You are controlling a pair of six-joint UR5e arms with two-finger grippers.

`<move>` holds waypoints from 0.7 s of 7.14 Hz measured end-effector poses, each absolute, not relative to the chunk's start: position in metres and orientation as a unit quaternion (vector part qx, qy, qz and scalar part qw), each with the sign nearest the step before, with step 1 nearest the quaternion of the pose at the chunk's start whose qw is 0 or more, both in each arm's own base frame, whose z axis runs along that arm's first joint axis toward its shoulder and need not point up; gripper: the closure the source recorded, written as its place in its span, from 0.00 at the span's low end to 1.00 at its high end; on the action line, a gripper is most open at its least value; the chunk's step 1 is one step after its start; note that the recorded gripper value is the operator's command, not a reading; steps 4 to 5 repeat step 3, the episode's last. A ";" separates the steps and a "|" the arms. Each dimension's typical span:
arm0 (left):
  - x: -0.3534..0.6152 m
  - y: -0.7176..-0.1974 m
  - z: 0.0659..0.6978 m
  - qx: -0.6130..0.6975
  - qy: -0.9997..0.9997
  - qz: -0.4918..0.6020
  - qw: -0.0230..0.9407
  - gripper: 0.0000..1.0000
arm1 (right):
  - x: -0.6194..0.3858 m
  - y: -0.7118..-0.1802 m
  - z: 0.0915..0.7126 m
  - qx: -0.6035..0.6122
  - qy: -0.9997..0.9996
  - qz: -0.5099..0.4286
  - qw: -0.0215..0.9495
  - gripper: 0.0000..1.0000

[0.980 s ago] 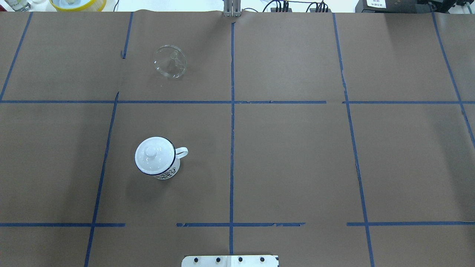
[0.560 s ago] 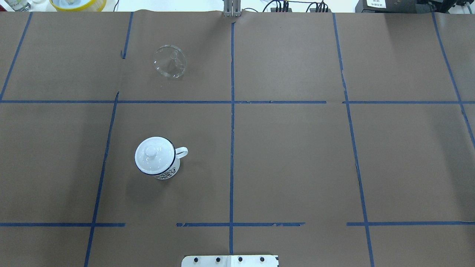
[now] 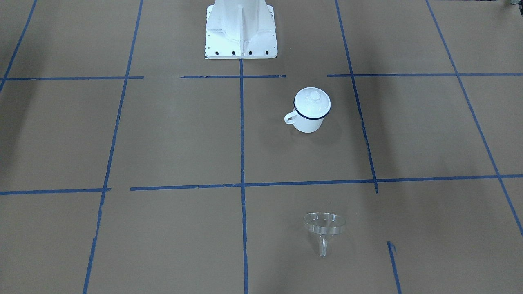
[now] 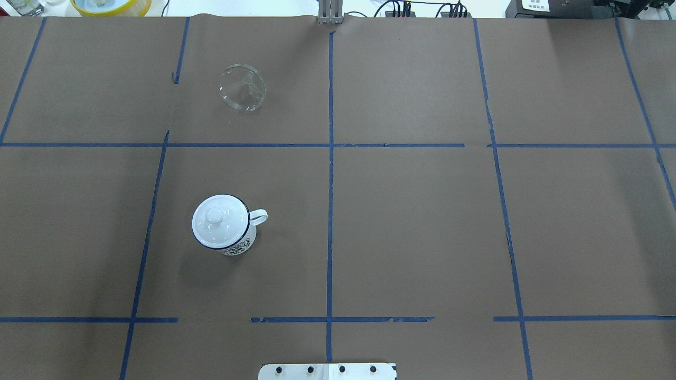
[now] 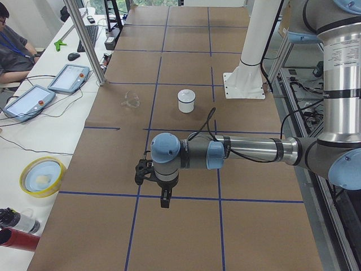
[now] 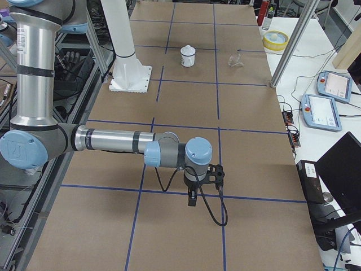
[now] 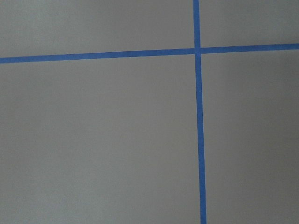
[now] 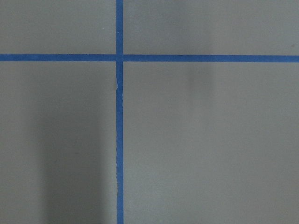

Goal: Remove funnel from cup

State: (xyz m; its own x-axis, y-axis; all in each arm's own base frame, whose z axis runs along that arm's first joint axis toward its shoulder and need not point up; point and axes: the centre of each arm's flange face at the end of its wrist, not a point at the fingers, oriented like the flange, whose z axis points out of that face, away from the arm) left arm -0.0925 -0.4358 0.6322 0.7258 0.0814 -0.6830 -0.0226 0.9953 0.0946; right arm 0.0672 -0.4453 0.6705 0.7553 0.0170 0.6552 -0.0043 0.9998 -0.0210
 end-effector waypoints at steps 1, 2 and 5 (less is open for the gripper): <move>-0.092 -0.437 0.628 0.044 0.369 0.030 0.928 0.00 | 0.067 -0.445 0.670 -0.009 -0.350 0.006 0.937 0.00; -0.093 -0.437 0.626 0.046 0.369 0.030 0.928 0.00 | 0.067 -0.445 0.670 -0.009 -0.350 0.006 0.937 0.00; -0.093 -0.436 0.625 0.047 0.369 0.030 0.928 0.00 | 0.067 -0.445 0.670 -0.009 -0.350 0.006 0.937 0.00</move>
